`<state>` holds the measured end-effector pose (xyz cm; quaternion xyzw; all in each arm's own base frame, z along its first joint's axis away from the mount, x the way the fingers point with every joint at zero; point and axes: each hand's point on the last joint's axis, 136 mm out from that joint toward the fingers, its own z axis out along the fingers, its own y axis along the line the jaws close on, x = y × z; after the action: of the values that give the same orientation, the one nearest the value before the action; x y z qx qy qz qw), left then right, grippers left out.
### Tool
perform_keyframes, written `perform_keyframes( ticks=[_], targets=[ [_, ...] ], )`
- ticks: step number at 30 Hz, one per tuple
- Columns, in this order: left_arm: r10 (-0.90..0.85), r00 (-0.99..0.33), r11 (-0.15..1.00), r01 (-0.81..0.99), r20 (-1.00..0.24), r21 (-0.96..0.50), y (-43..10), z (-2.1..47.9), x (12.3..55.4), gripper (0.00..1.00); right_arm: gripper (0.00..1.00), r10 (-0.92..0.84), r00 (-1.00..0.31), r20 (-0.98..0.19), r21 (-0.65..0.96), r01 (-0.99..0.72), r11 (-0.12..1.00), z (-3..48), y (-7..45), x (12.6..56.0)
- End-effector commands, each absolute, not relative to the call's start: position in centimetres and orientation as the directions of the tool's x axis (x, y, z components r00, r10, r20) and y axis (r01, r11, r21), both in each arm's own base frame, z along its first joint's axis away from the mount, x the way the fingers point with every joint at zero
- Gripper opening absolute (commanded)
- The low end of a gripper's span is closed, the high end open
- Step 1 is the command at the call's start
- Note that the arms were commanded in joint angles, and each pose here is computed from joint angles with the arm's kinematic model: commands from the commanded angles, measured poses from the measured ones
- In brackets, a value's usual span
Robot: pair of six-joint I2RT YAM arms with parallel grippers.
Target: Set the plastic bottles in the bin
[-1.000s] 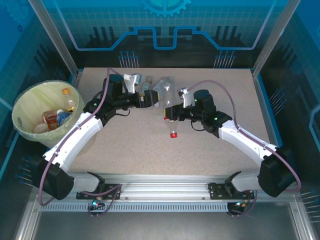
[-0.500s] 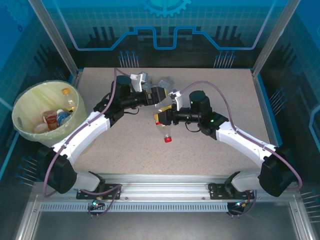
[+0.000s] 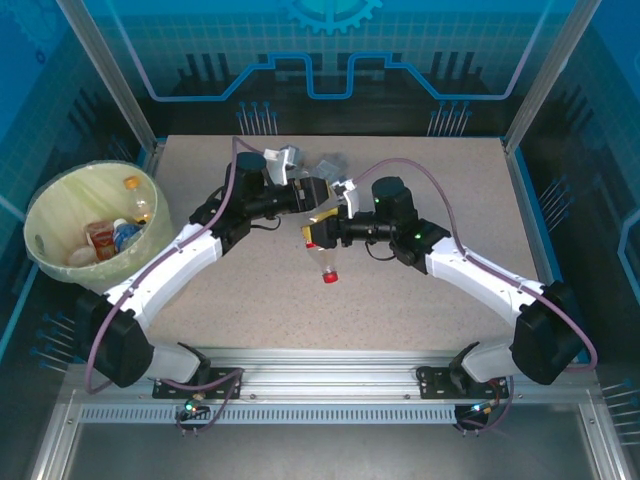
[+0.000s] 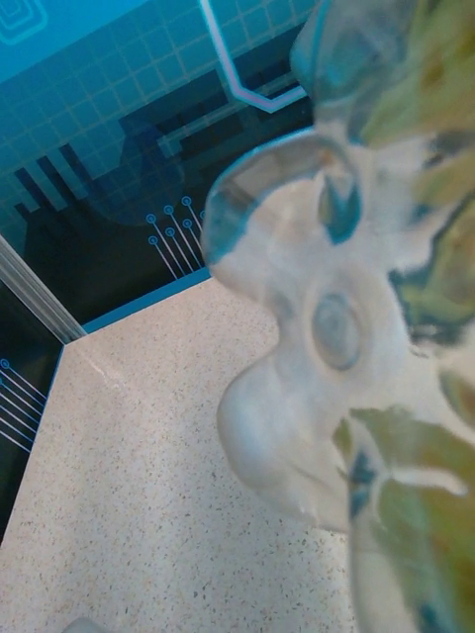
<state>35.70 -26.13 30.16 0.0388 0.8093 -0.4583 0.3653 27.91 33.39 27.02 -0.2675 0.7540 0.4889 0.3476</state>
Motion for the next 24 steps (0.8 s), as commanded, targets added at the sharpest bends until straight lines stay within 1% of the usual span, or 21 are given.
perform_keyframes(
  ticks=[1, 3, 6, 7, 11, 14, 19, 24],
  targets=[
    [-0.255, -0.659, 0.631, 0.44, -0.707, -0.638, -25.0, 31.6, 35.4, 0.55, 0.73, -0.068, -0.576, -0.814, 0.523, -0.779, 0.345, 29.1, 33.9, 27.4],
    [-0.27, -0.623, 0.669, 0.427, -0.734, -0.609, -24.0, 32.1, 35.6, 0.55, 0.85, -0.085, -0.561, -0.824, 0.502, -0.79, 0.353, 29.2, 33.7, 27.2],
    [-0.283, -0.568, 0.708, 0.42, -0.773, -0.568, -22.6, 33.2, 35.3, 0.55, 0.93, -0.109, -0.538, -0.836, 0.463, -0.797, 0.388, 29.3, 33.0, 27.1],
    [-0.285, -0.545, 0.722, 0.418, -0.788, -0.551, -22.1, 33.7, 35.1, 0.55, 1.0, -0.109, -0.528, -0.842, 0.447, -0.797, 0.406, 29.5, 32.6, 27.1],
    [-0.27, -0.459, 0.793, 0.393, -0.847, -0.466, -19.7, 35.7, 34.5, 0.55, 1.0, -0.093, -0.478, -0.873, 0.383, -0.791, 0.477, 30.4, 31.0, 27.3],
    [-0.25, -0.39, 0.839, 0.37, -0.886, -0.399, -17.8, 37.5, 33.7, 0.55, 1.0, -0.079, -0.435, -0.897, 0.324, -0.769, 0.551, 31.0, 29.5, 27.8],
    [-0.21, -0.277, 0.894, 0.334, -0.938, -0.299, -15.1, 40.9, 32.3, 0.55, 1.0, -0.043, -0.386, -0.922, 0.259, -0.695, 0.671, 31.4, 27.0, 28.9],
    [-0.124, -0.205, 0.94, 0.29, -0.971, -0.181, -12.7, 44.0, 30.7, 0.55, 1.0, -0.018, -0.369, -0.929, 0.227, -0.609, 0.76, 30.8, 25.0, 30.2]
  ],
)
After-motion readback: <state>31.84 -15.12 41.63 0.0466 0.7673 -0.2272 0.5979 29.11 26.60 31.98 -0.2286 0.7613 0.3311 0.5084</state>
